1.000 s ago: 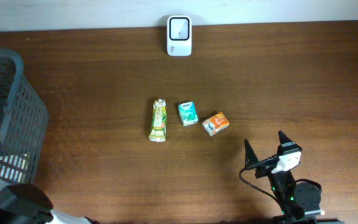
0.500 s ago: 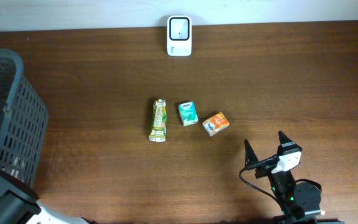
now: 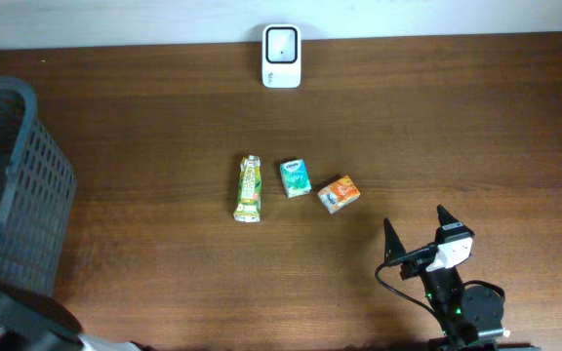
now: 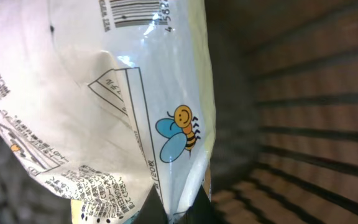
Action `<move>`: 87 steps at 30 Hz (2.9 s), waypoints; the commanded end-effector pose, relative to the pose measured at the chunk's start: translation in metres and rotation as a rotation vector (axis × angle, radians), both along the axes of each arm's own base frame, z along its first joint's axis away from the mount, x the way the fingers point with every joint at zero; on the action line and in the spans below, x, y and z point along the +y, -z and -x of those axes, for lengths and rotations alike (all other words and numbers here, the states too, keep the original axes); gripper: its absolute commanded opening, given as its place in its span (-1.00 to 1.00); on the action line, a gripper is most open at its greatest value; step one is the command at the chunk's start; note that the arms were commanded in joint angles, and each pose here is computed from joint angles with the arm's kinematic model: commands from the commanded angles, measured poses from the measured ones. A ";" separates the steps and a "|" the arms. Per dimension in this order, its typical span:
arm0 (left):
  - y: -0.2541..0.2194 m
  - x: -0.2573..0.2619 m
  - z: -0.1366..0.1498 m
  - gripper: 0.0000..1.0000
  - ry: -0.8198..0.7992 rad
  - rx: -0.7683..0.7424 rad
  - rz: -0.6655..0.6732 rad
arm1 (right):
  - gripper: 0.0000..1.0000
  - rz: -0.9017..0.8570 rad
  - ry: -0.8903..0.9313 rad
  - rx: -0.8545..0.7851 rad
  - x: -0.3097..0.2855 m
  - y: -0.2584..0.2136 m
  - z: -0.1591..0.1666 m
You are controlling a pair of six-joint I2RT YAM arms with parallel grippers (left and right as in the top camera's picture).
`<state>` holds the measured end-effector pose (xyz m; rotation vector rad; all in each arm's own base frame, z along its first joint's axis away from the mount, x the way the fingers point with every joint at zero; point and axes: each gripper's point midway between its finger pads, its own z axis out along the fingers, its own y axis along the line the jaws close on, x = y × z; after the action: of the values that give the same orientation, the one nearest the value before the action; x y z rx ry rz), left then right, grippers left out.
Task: Scan the item barcode
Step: 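Grasp the white-and-yellow snack bag in the basket with the left gripper, then place the white snack bag left of the items and retract the left arm, then reach the right gripper to the orange tissue pack and grasp it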
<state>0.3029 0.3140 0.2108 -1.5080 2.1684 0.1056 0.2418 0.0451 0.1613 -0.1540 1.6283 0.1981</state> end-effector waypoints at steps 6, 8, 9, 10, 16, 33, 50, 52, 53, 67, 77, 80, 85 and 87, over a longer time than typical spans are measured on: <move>-0.183 -0.220 -0.048 -1.00 0.611 -0.330 -0.372 | 0.97 -0.010 -0.003 0.006 0.001 0.002 0.000; -0.139 -0.294 -0.073 -1.00 0.855 -0.235 -0.299 | 0.97 -0.010 -0.003 0.006 0.001 0.002 0.000; -0.107 -0.324 -0.083 -1.00 0.942 -0.149 -0.276 | 0.97 -0.010 -0.003 0.006 0.001 0.002 0.000; -0.081 -0.339 -0.087 -1.00 0.985 -0.065 -0.268 | 0.97 -0.010 -0.003 0.006 0.001 0.002 0.000; 0.083 -0.366 -0.077 -1.00 1.108 0.478 -0.149 | 0.97 -0.010 -0.003 0.006 0.001 0.002 0.000; 0.160 -0.477 -0.068 0.99 1.491 0.376 -0.271 | 0.97 -0.010 -0.003 0.006 0.001 0.002 0.000; 0.191 -0.354 -0.062 -1.00 0.948 0.456 -0.024 | 0.97 -0.010 -0.003 0.006 0.001 0.002 0.000; 0.191 -0.381 -0.069 -1.00 1.011 0.406 -0.025 | 0.97 -0.010 -0.003 0.006 0.001 0.002 0.000; 0.190 -0.399 -0.072 -1.00 1.054 0.380 -0.032 | 0.97 -0.010 -0.003 0.006 0.001 0.002 0.000; -0.022 -0.341 -0.110 -0.81 1.148 0.049 -0.386 | 0.97 -0.010 -0.002 0.006 0.001 0.002 0.000; -0.101 -0.223 -0.079 0.98 0.828 -0.103 -0.444 | 0.97 -0.096 -0.088 0.030 0.016 0.000 0.005; -0.101 -0.223 -0.079 0.98 0.828 -0.103 -0.444 | 0.97 -0.103 -0.119 0.106 0.022 -0.022 0.007; -0.101 -0.223 -0.079 0.98 0.828 -0.103 -0.444 | 0.97 -0.097 -0.134 0.502 0.030 -0.049 -0.008; -0.101 -0.223 -0.079 0.98 0.828 -0.103 -0.444 | 0.97 -0.115 -0.178 0.706 0.041 -0.040 -0.017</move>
<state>0.3821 0.0901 0.3048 -0.3216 2.3219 0.2020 0.2493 0.0725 0.2004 -0.1269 2.1837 0.4394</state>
